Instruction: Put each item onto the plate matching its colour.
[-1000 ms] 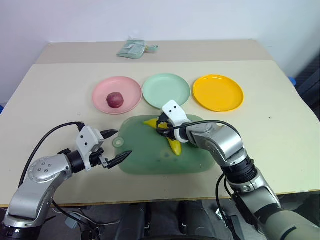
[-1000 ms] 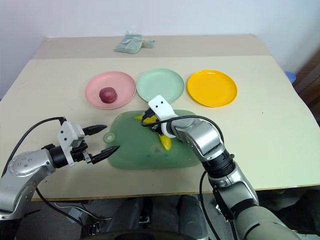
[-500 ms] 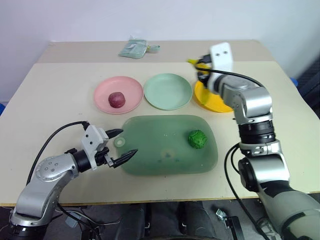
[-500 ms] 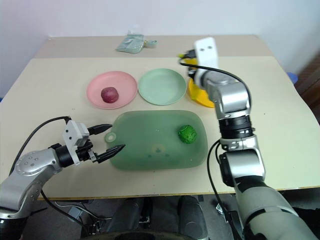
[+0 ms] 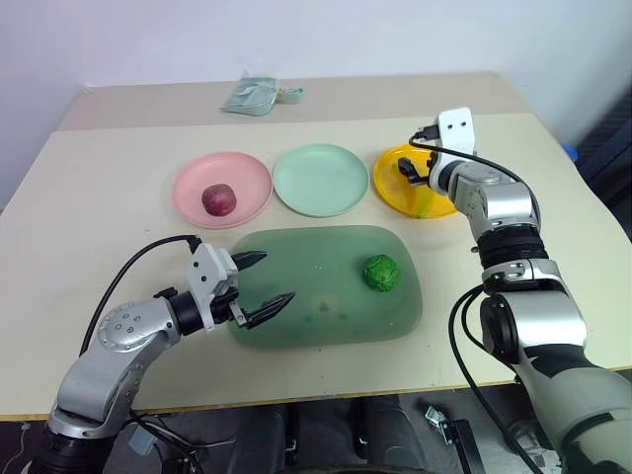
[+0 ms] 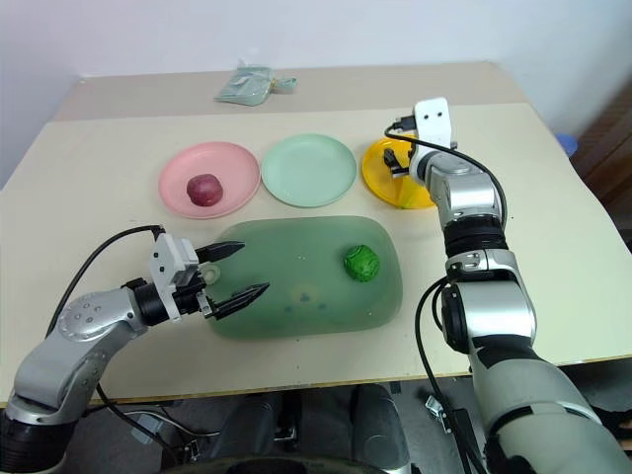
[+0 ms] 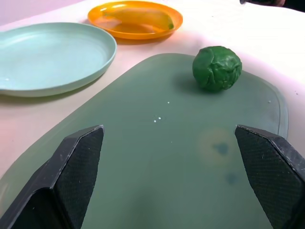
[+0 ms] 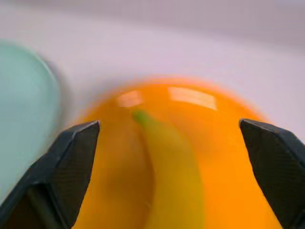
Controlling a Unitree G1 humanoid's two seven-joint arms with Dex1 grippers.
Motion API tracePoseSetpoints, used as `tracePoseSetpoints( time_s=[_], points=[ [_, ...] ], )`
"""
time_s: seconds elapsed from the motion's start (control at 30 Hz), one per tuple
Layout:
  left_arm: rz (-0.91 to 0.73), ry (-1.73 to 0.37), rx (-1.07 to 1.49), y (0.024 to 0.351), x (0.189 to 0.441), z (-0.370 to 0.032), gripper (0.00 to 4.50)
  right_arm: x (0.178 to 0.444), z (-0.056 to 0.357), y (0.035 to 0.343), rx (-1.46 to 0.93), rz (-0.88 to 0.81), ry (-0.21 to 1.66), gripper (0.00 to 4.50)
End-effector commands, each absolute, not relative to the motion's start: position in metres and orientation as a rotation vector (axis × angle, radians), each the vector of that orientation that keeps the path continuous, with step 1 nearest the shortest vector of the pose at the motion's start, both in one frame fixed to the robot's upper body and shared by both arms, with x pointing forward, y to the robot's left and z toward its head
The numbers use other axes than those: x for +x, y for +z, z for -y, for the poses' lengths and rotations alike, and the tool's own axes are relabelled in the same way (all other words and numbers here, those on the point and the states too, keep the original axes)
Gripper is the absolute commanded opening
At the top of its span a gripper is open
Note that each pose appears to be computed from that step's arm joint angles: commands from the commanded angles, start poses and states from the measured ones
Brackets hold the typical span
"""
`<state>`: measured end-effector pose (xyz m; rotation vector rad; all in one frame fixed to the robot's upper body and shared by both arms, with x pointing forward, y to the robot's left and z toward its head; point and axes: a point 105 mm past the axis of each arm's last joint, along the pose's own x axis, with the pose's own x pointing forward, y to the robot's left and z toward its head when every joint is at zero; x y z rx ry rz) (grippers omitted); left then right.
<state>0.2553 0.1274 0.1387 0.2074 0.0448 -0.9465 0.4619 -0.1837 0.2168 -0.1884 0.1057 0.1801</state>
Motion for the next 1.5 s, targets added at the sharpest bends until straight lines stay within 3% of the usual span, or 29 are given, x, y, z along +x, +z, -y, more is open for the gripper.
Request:
tracePoseSetpoints(
  time_s=[0.03,0.13,0.23,0.37,0.5,0.67,0.77,0.87,0.9,1.07,1.13,1.2,1.3,1.43,1.5],
  points=[
    [-0.01,-0.963,0.219,0.148,0.251,-0.124,4.5,0.431,0.159,0.252,-0.29,0.075,0.431,4.49],
    [-0.012,-0.967,0.22,0.147,0.252,-0.124,4.5,0.375,0.137,0.24,-0.35,0.1,0.781,4.49],
    [-0.014,-0.975,0.22,0.146,0.253,-0.124,4.5,0.328,0.135,0.208,-0.428,-0.006,1.001,4.49],
    [-0.013,-0.996,0.219,0.145,0.254,-0.122,4.5,0.303,0.141,0.166,-0.482,-0.186,1.072,4.49],
    [-0.016,-1.028,0.214,0.145,0.252,-0.12,4.5,0.296,0.143,0.145,-0.509,-0.263,1.067,4.49],
    [-0.015,-1.041,0.209,0.147,0.251,-0.119,4.5,0.301,0.145,0.13,-0.509,-0.322,1.031,4.49],
    [-0.016,-1.045,0.209,0.149,0.249,-0.119,4.5,0.303,0.141,0.135,-0.506,-0.302,1.036,3.66],
    [-0.019,-1.04,0.206,0.149,0.249,-0.12,4.5,0.31,0.134,0.145,-0.513,-0.24,1.018,2.17],
    [-0.02,-1.036,0.203,0.15,0.249,-0.12,4.5,0.314,0.13,0.151,-0.499,-0.208,1.006,1.9],
    [0.006,-0.899,0.225,0.152,0.265,-0.133,4.5,0.357,0.102,0.189,-0.39,-0.023,0.853,1.9],
    [0.041,-0.726,0.222,0.158,0.286,-0.15,4.5,0.404,0.092,0.195,-0.318,-0.023,0.635,1.9],
    [0.069,-0.578,0.212,0.163,0.302,-0.165,4.5,0.431,0.078,0.194,-0.305,-0.04,0.523,1.9],
    [0.052,-0.447,0.213,0.16,0.312,-0.181,4.5,0.446,0.054,0.192,-0.283,-0.031,0.511,1.9],
    [0.053,-0.412,0.226,0.157,0.308,-0.183,4.5,0.45,0.033,0.193,-0.26,-0.014,0.568,1.9],
    [0.05,-0.402,0.229,0.156,0.304,-0.183,4.5,0.449,0.029,0.194,-0.223,-0.009,0.597,2.87]
  ],
)
